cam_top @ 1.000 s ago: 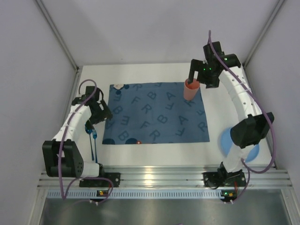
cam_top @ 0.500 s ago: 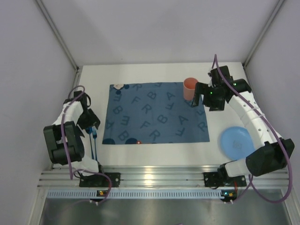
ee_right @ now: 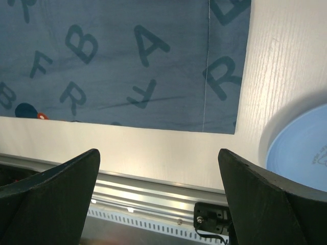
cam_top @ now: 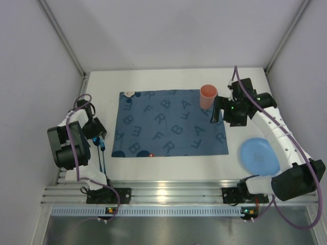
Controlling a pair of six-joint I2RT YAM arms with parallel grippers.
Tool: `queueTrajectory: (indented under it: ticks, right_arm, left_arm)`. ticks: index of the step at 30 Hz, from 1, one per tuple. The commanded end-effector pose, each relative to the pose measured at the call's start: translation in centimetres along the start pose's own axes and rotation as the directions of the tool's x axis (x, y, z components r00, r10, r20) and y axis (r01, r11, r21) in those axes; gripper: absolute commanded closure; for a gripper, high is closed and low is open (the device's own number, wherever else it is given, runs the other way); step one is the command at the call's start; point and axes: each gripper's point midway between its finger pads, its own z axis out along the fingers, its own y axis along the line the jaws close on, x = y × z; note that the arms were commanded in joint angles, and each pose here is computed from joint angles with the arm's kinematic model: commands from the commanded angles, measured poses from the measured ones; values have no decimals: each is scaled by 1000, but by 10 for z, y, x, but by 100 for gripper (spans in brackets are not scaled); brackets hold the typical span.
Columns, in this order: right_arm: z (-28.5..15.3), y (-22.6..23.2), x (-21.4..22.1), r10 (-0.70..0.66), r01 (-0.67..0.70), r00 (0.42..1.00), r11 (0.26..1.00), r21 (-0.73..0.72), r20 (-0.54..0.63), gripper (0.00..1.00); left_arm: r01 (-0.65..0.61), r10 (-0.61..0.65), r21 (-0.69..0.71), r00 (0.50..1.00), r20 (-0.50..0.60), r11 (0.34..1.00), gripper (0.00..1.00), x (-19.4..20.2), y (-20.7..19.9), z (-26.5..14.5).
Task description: Set the dinner table for one person
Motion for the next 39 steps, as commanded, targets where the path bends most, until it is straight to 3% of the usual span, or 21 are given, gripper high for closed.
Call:
queueTrajectory:
  ticks: [1,9,13,22,31,39]
  right_arm:
    - [-5,-4,-4,-15,15,999,1000,5,33,0]
    - [4,-5,-7,-11,11,1000,1000,26,8,0]
    - [2,-7,-13,-19,19,1000,999,42,9,0]
    - [2,-15,-20,-43,43,999,996,82,-7,0]
    - [10,-16,-16,-40,42,999,996,79,-29,0]
    - [13,-17,-13,-38,41,999,996,83,-37,0]
  left_arm:
    - [-7,1,77,997,80,997,18,-30,-15,1]
    - [4,-6,24,996,87,1000,23,-38,-5,17]
    - [11,-14,27,995,102,1000,42,-31,-1,19]
    - [29,-33,50,997,67,998,60,-9,-2,36]
    - [53,-58,53,993,101,997,64,-45,-13,30]
    - [99,-125,156,978,166,983,75,-111,-44,8]
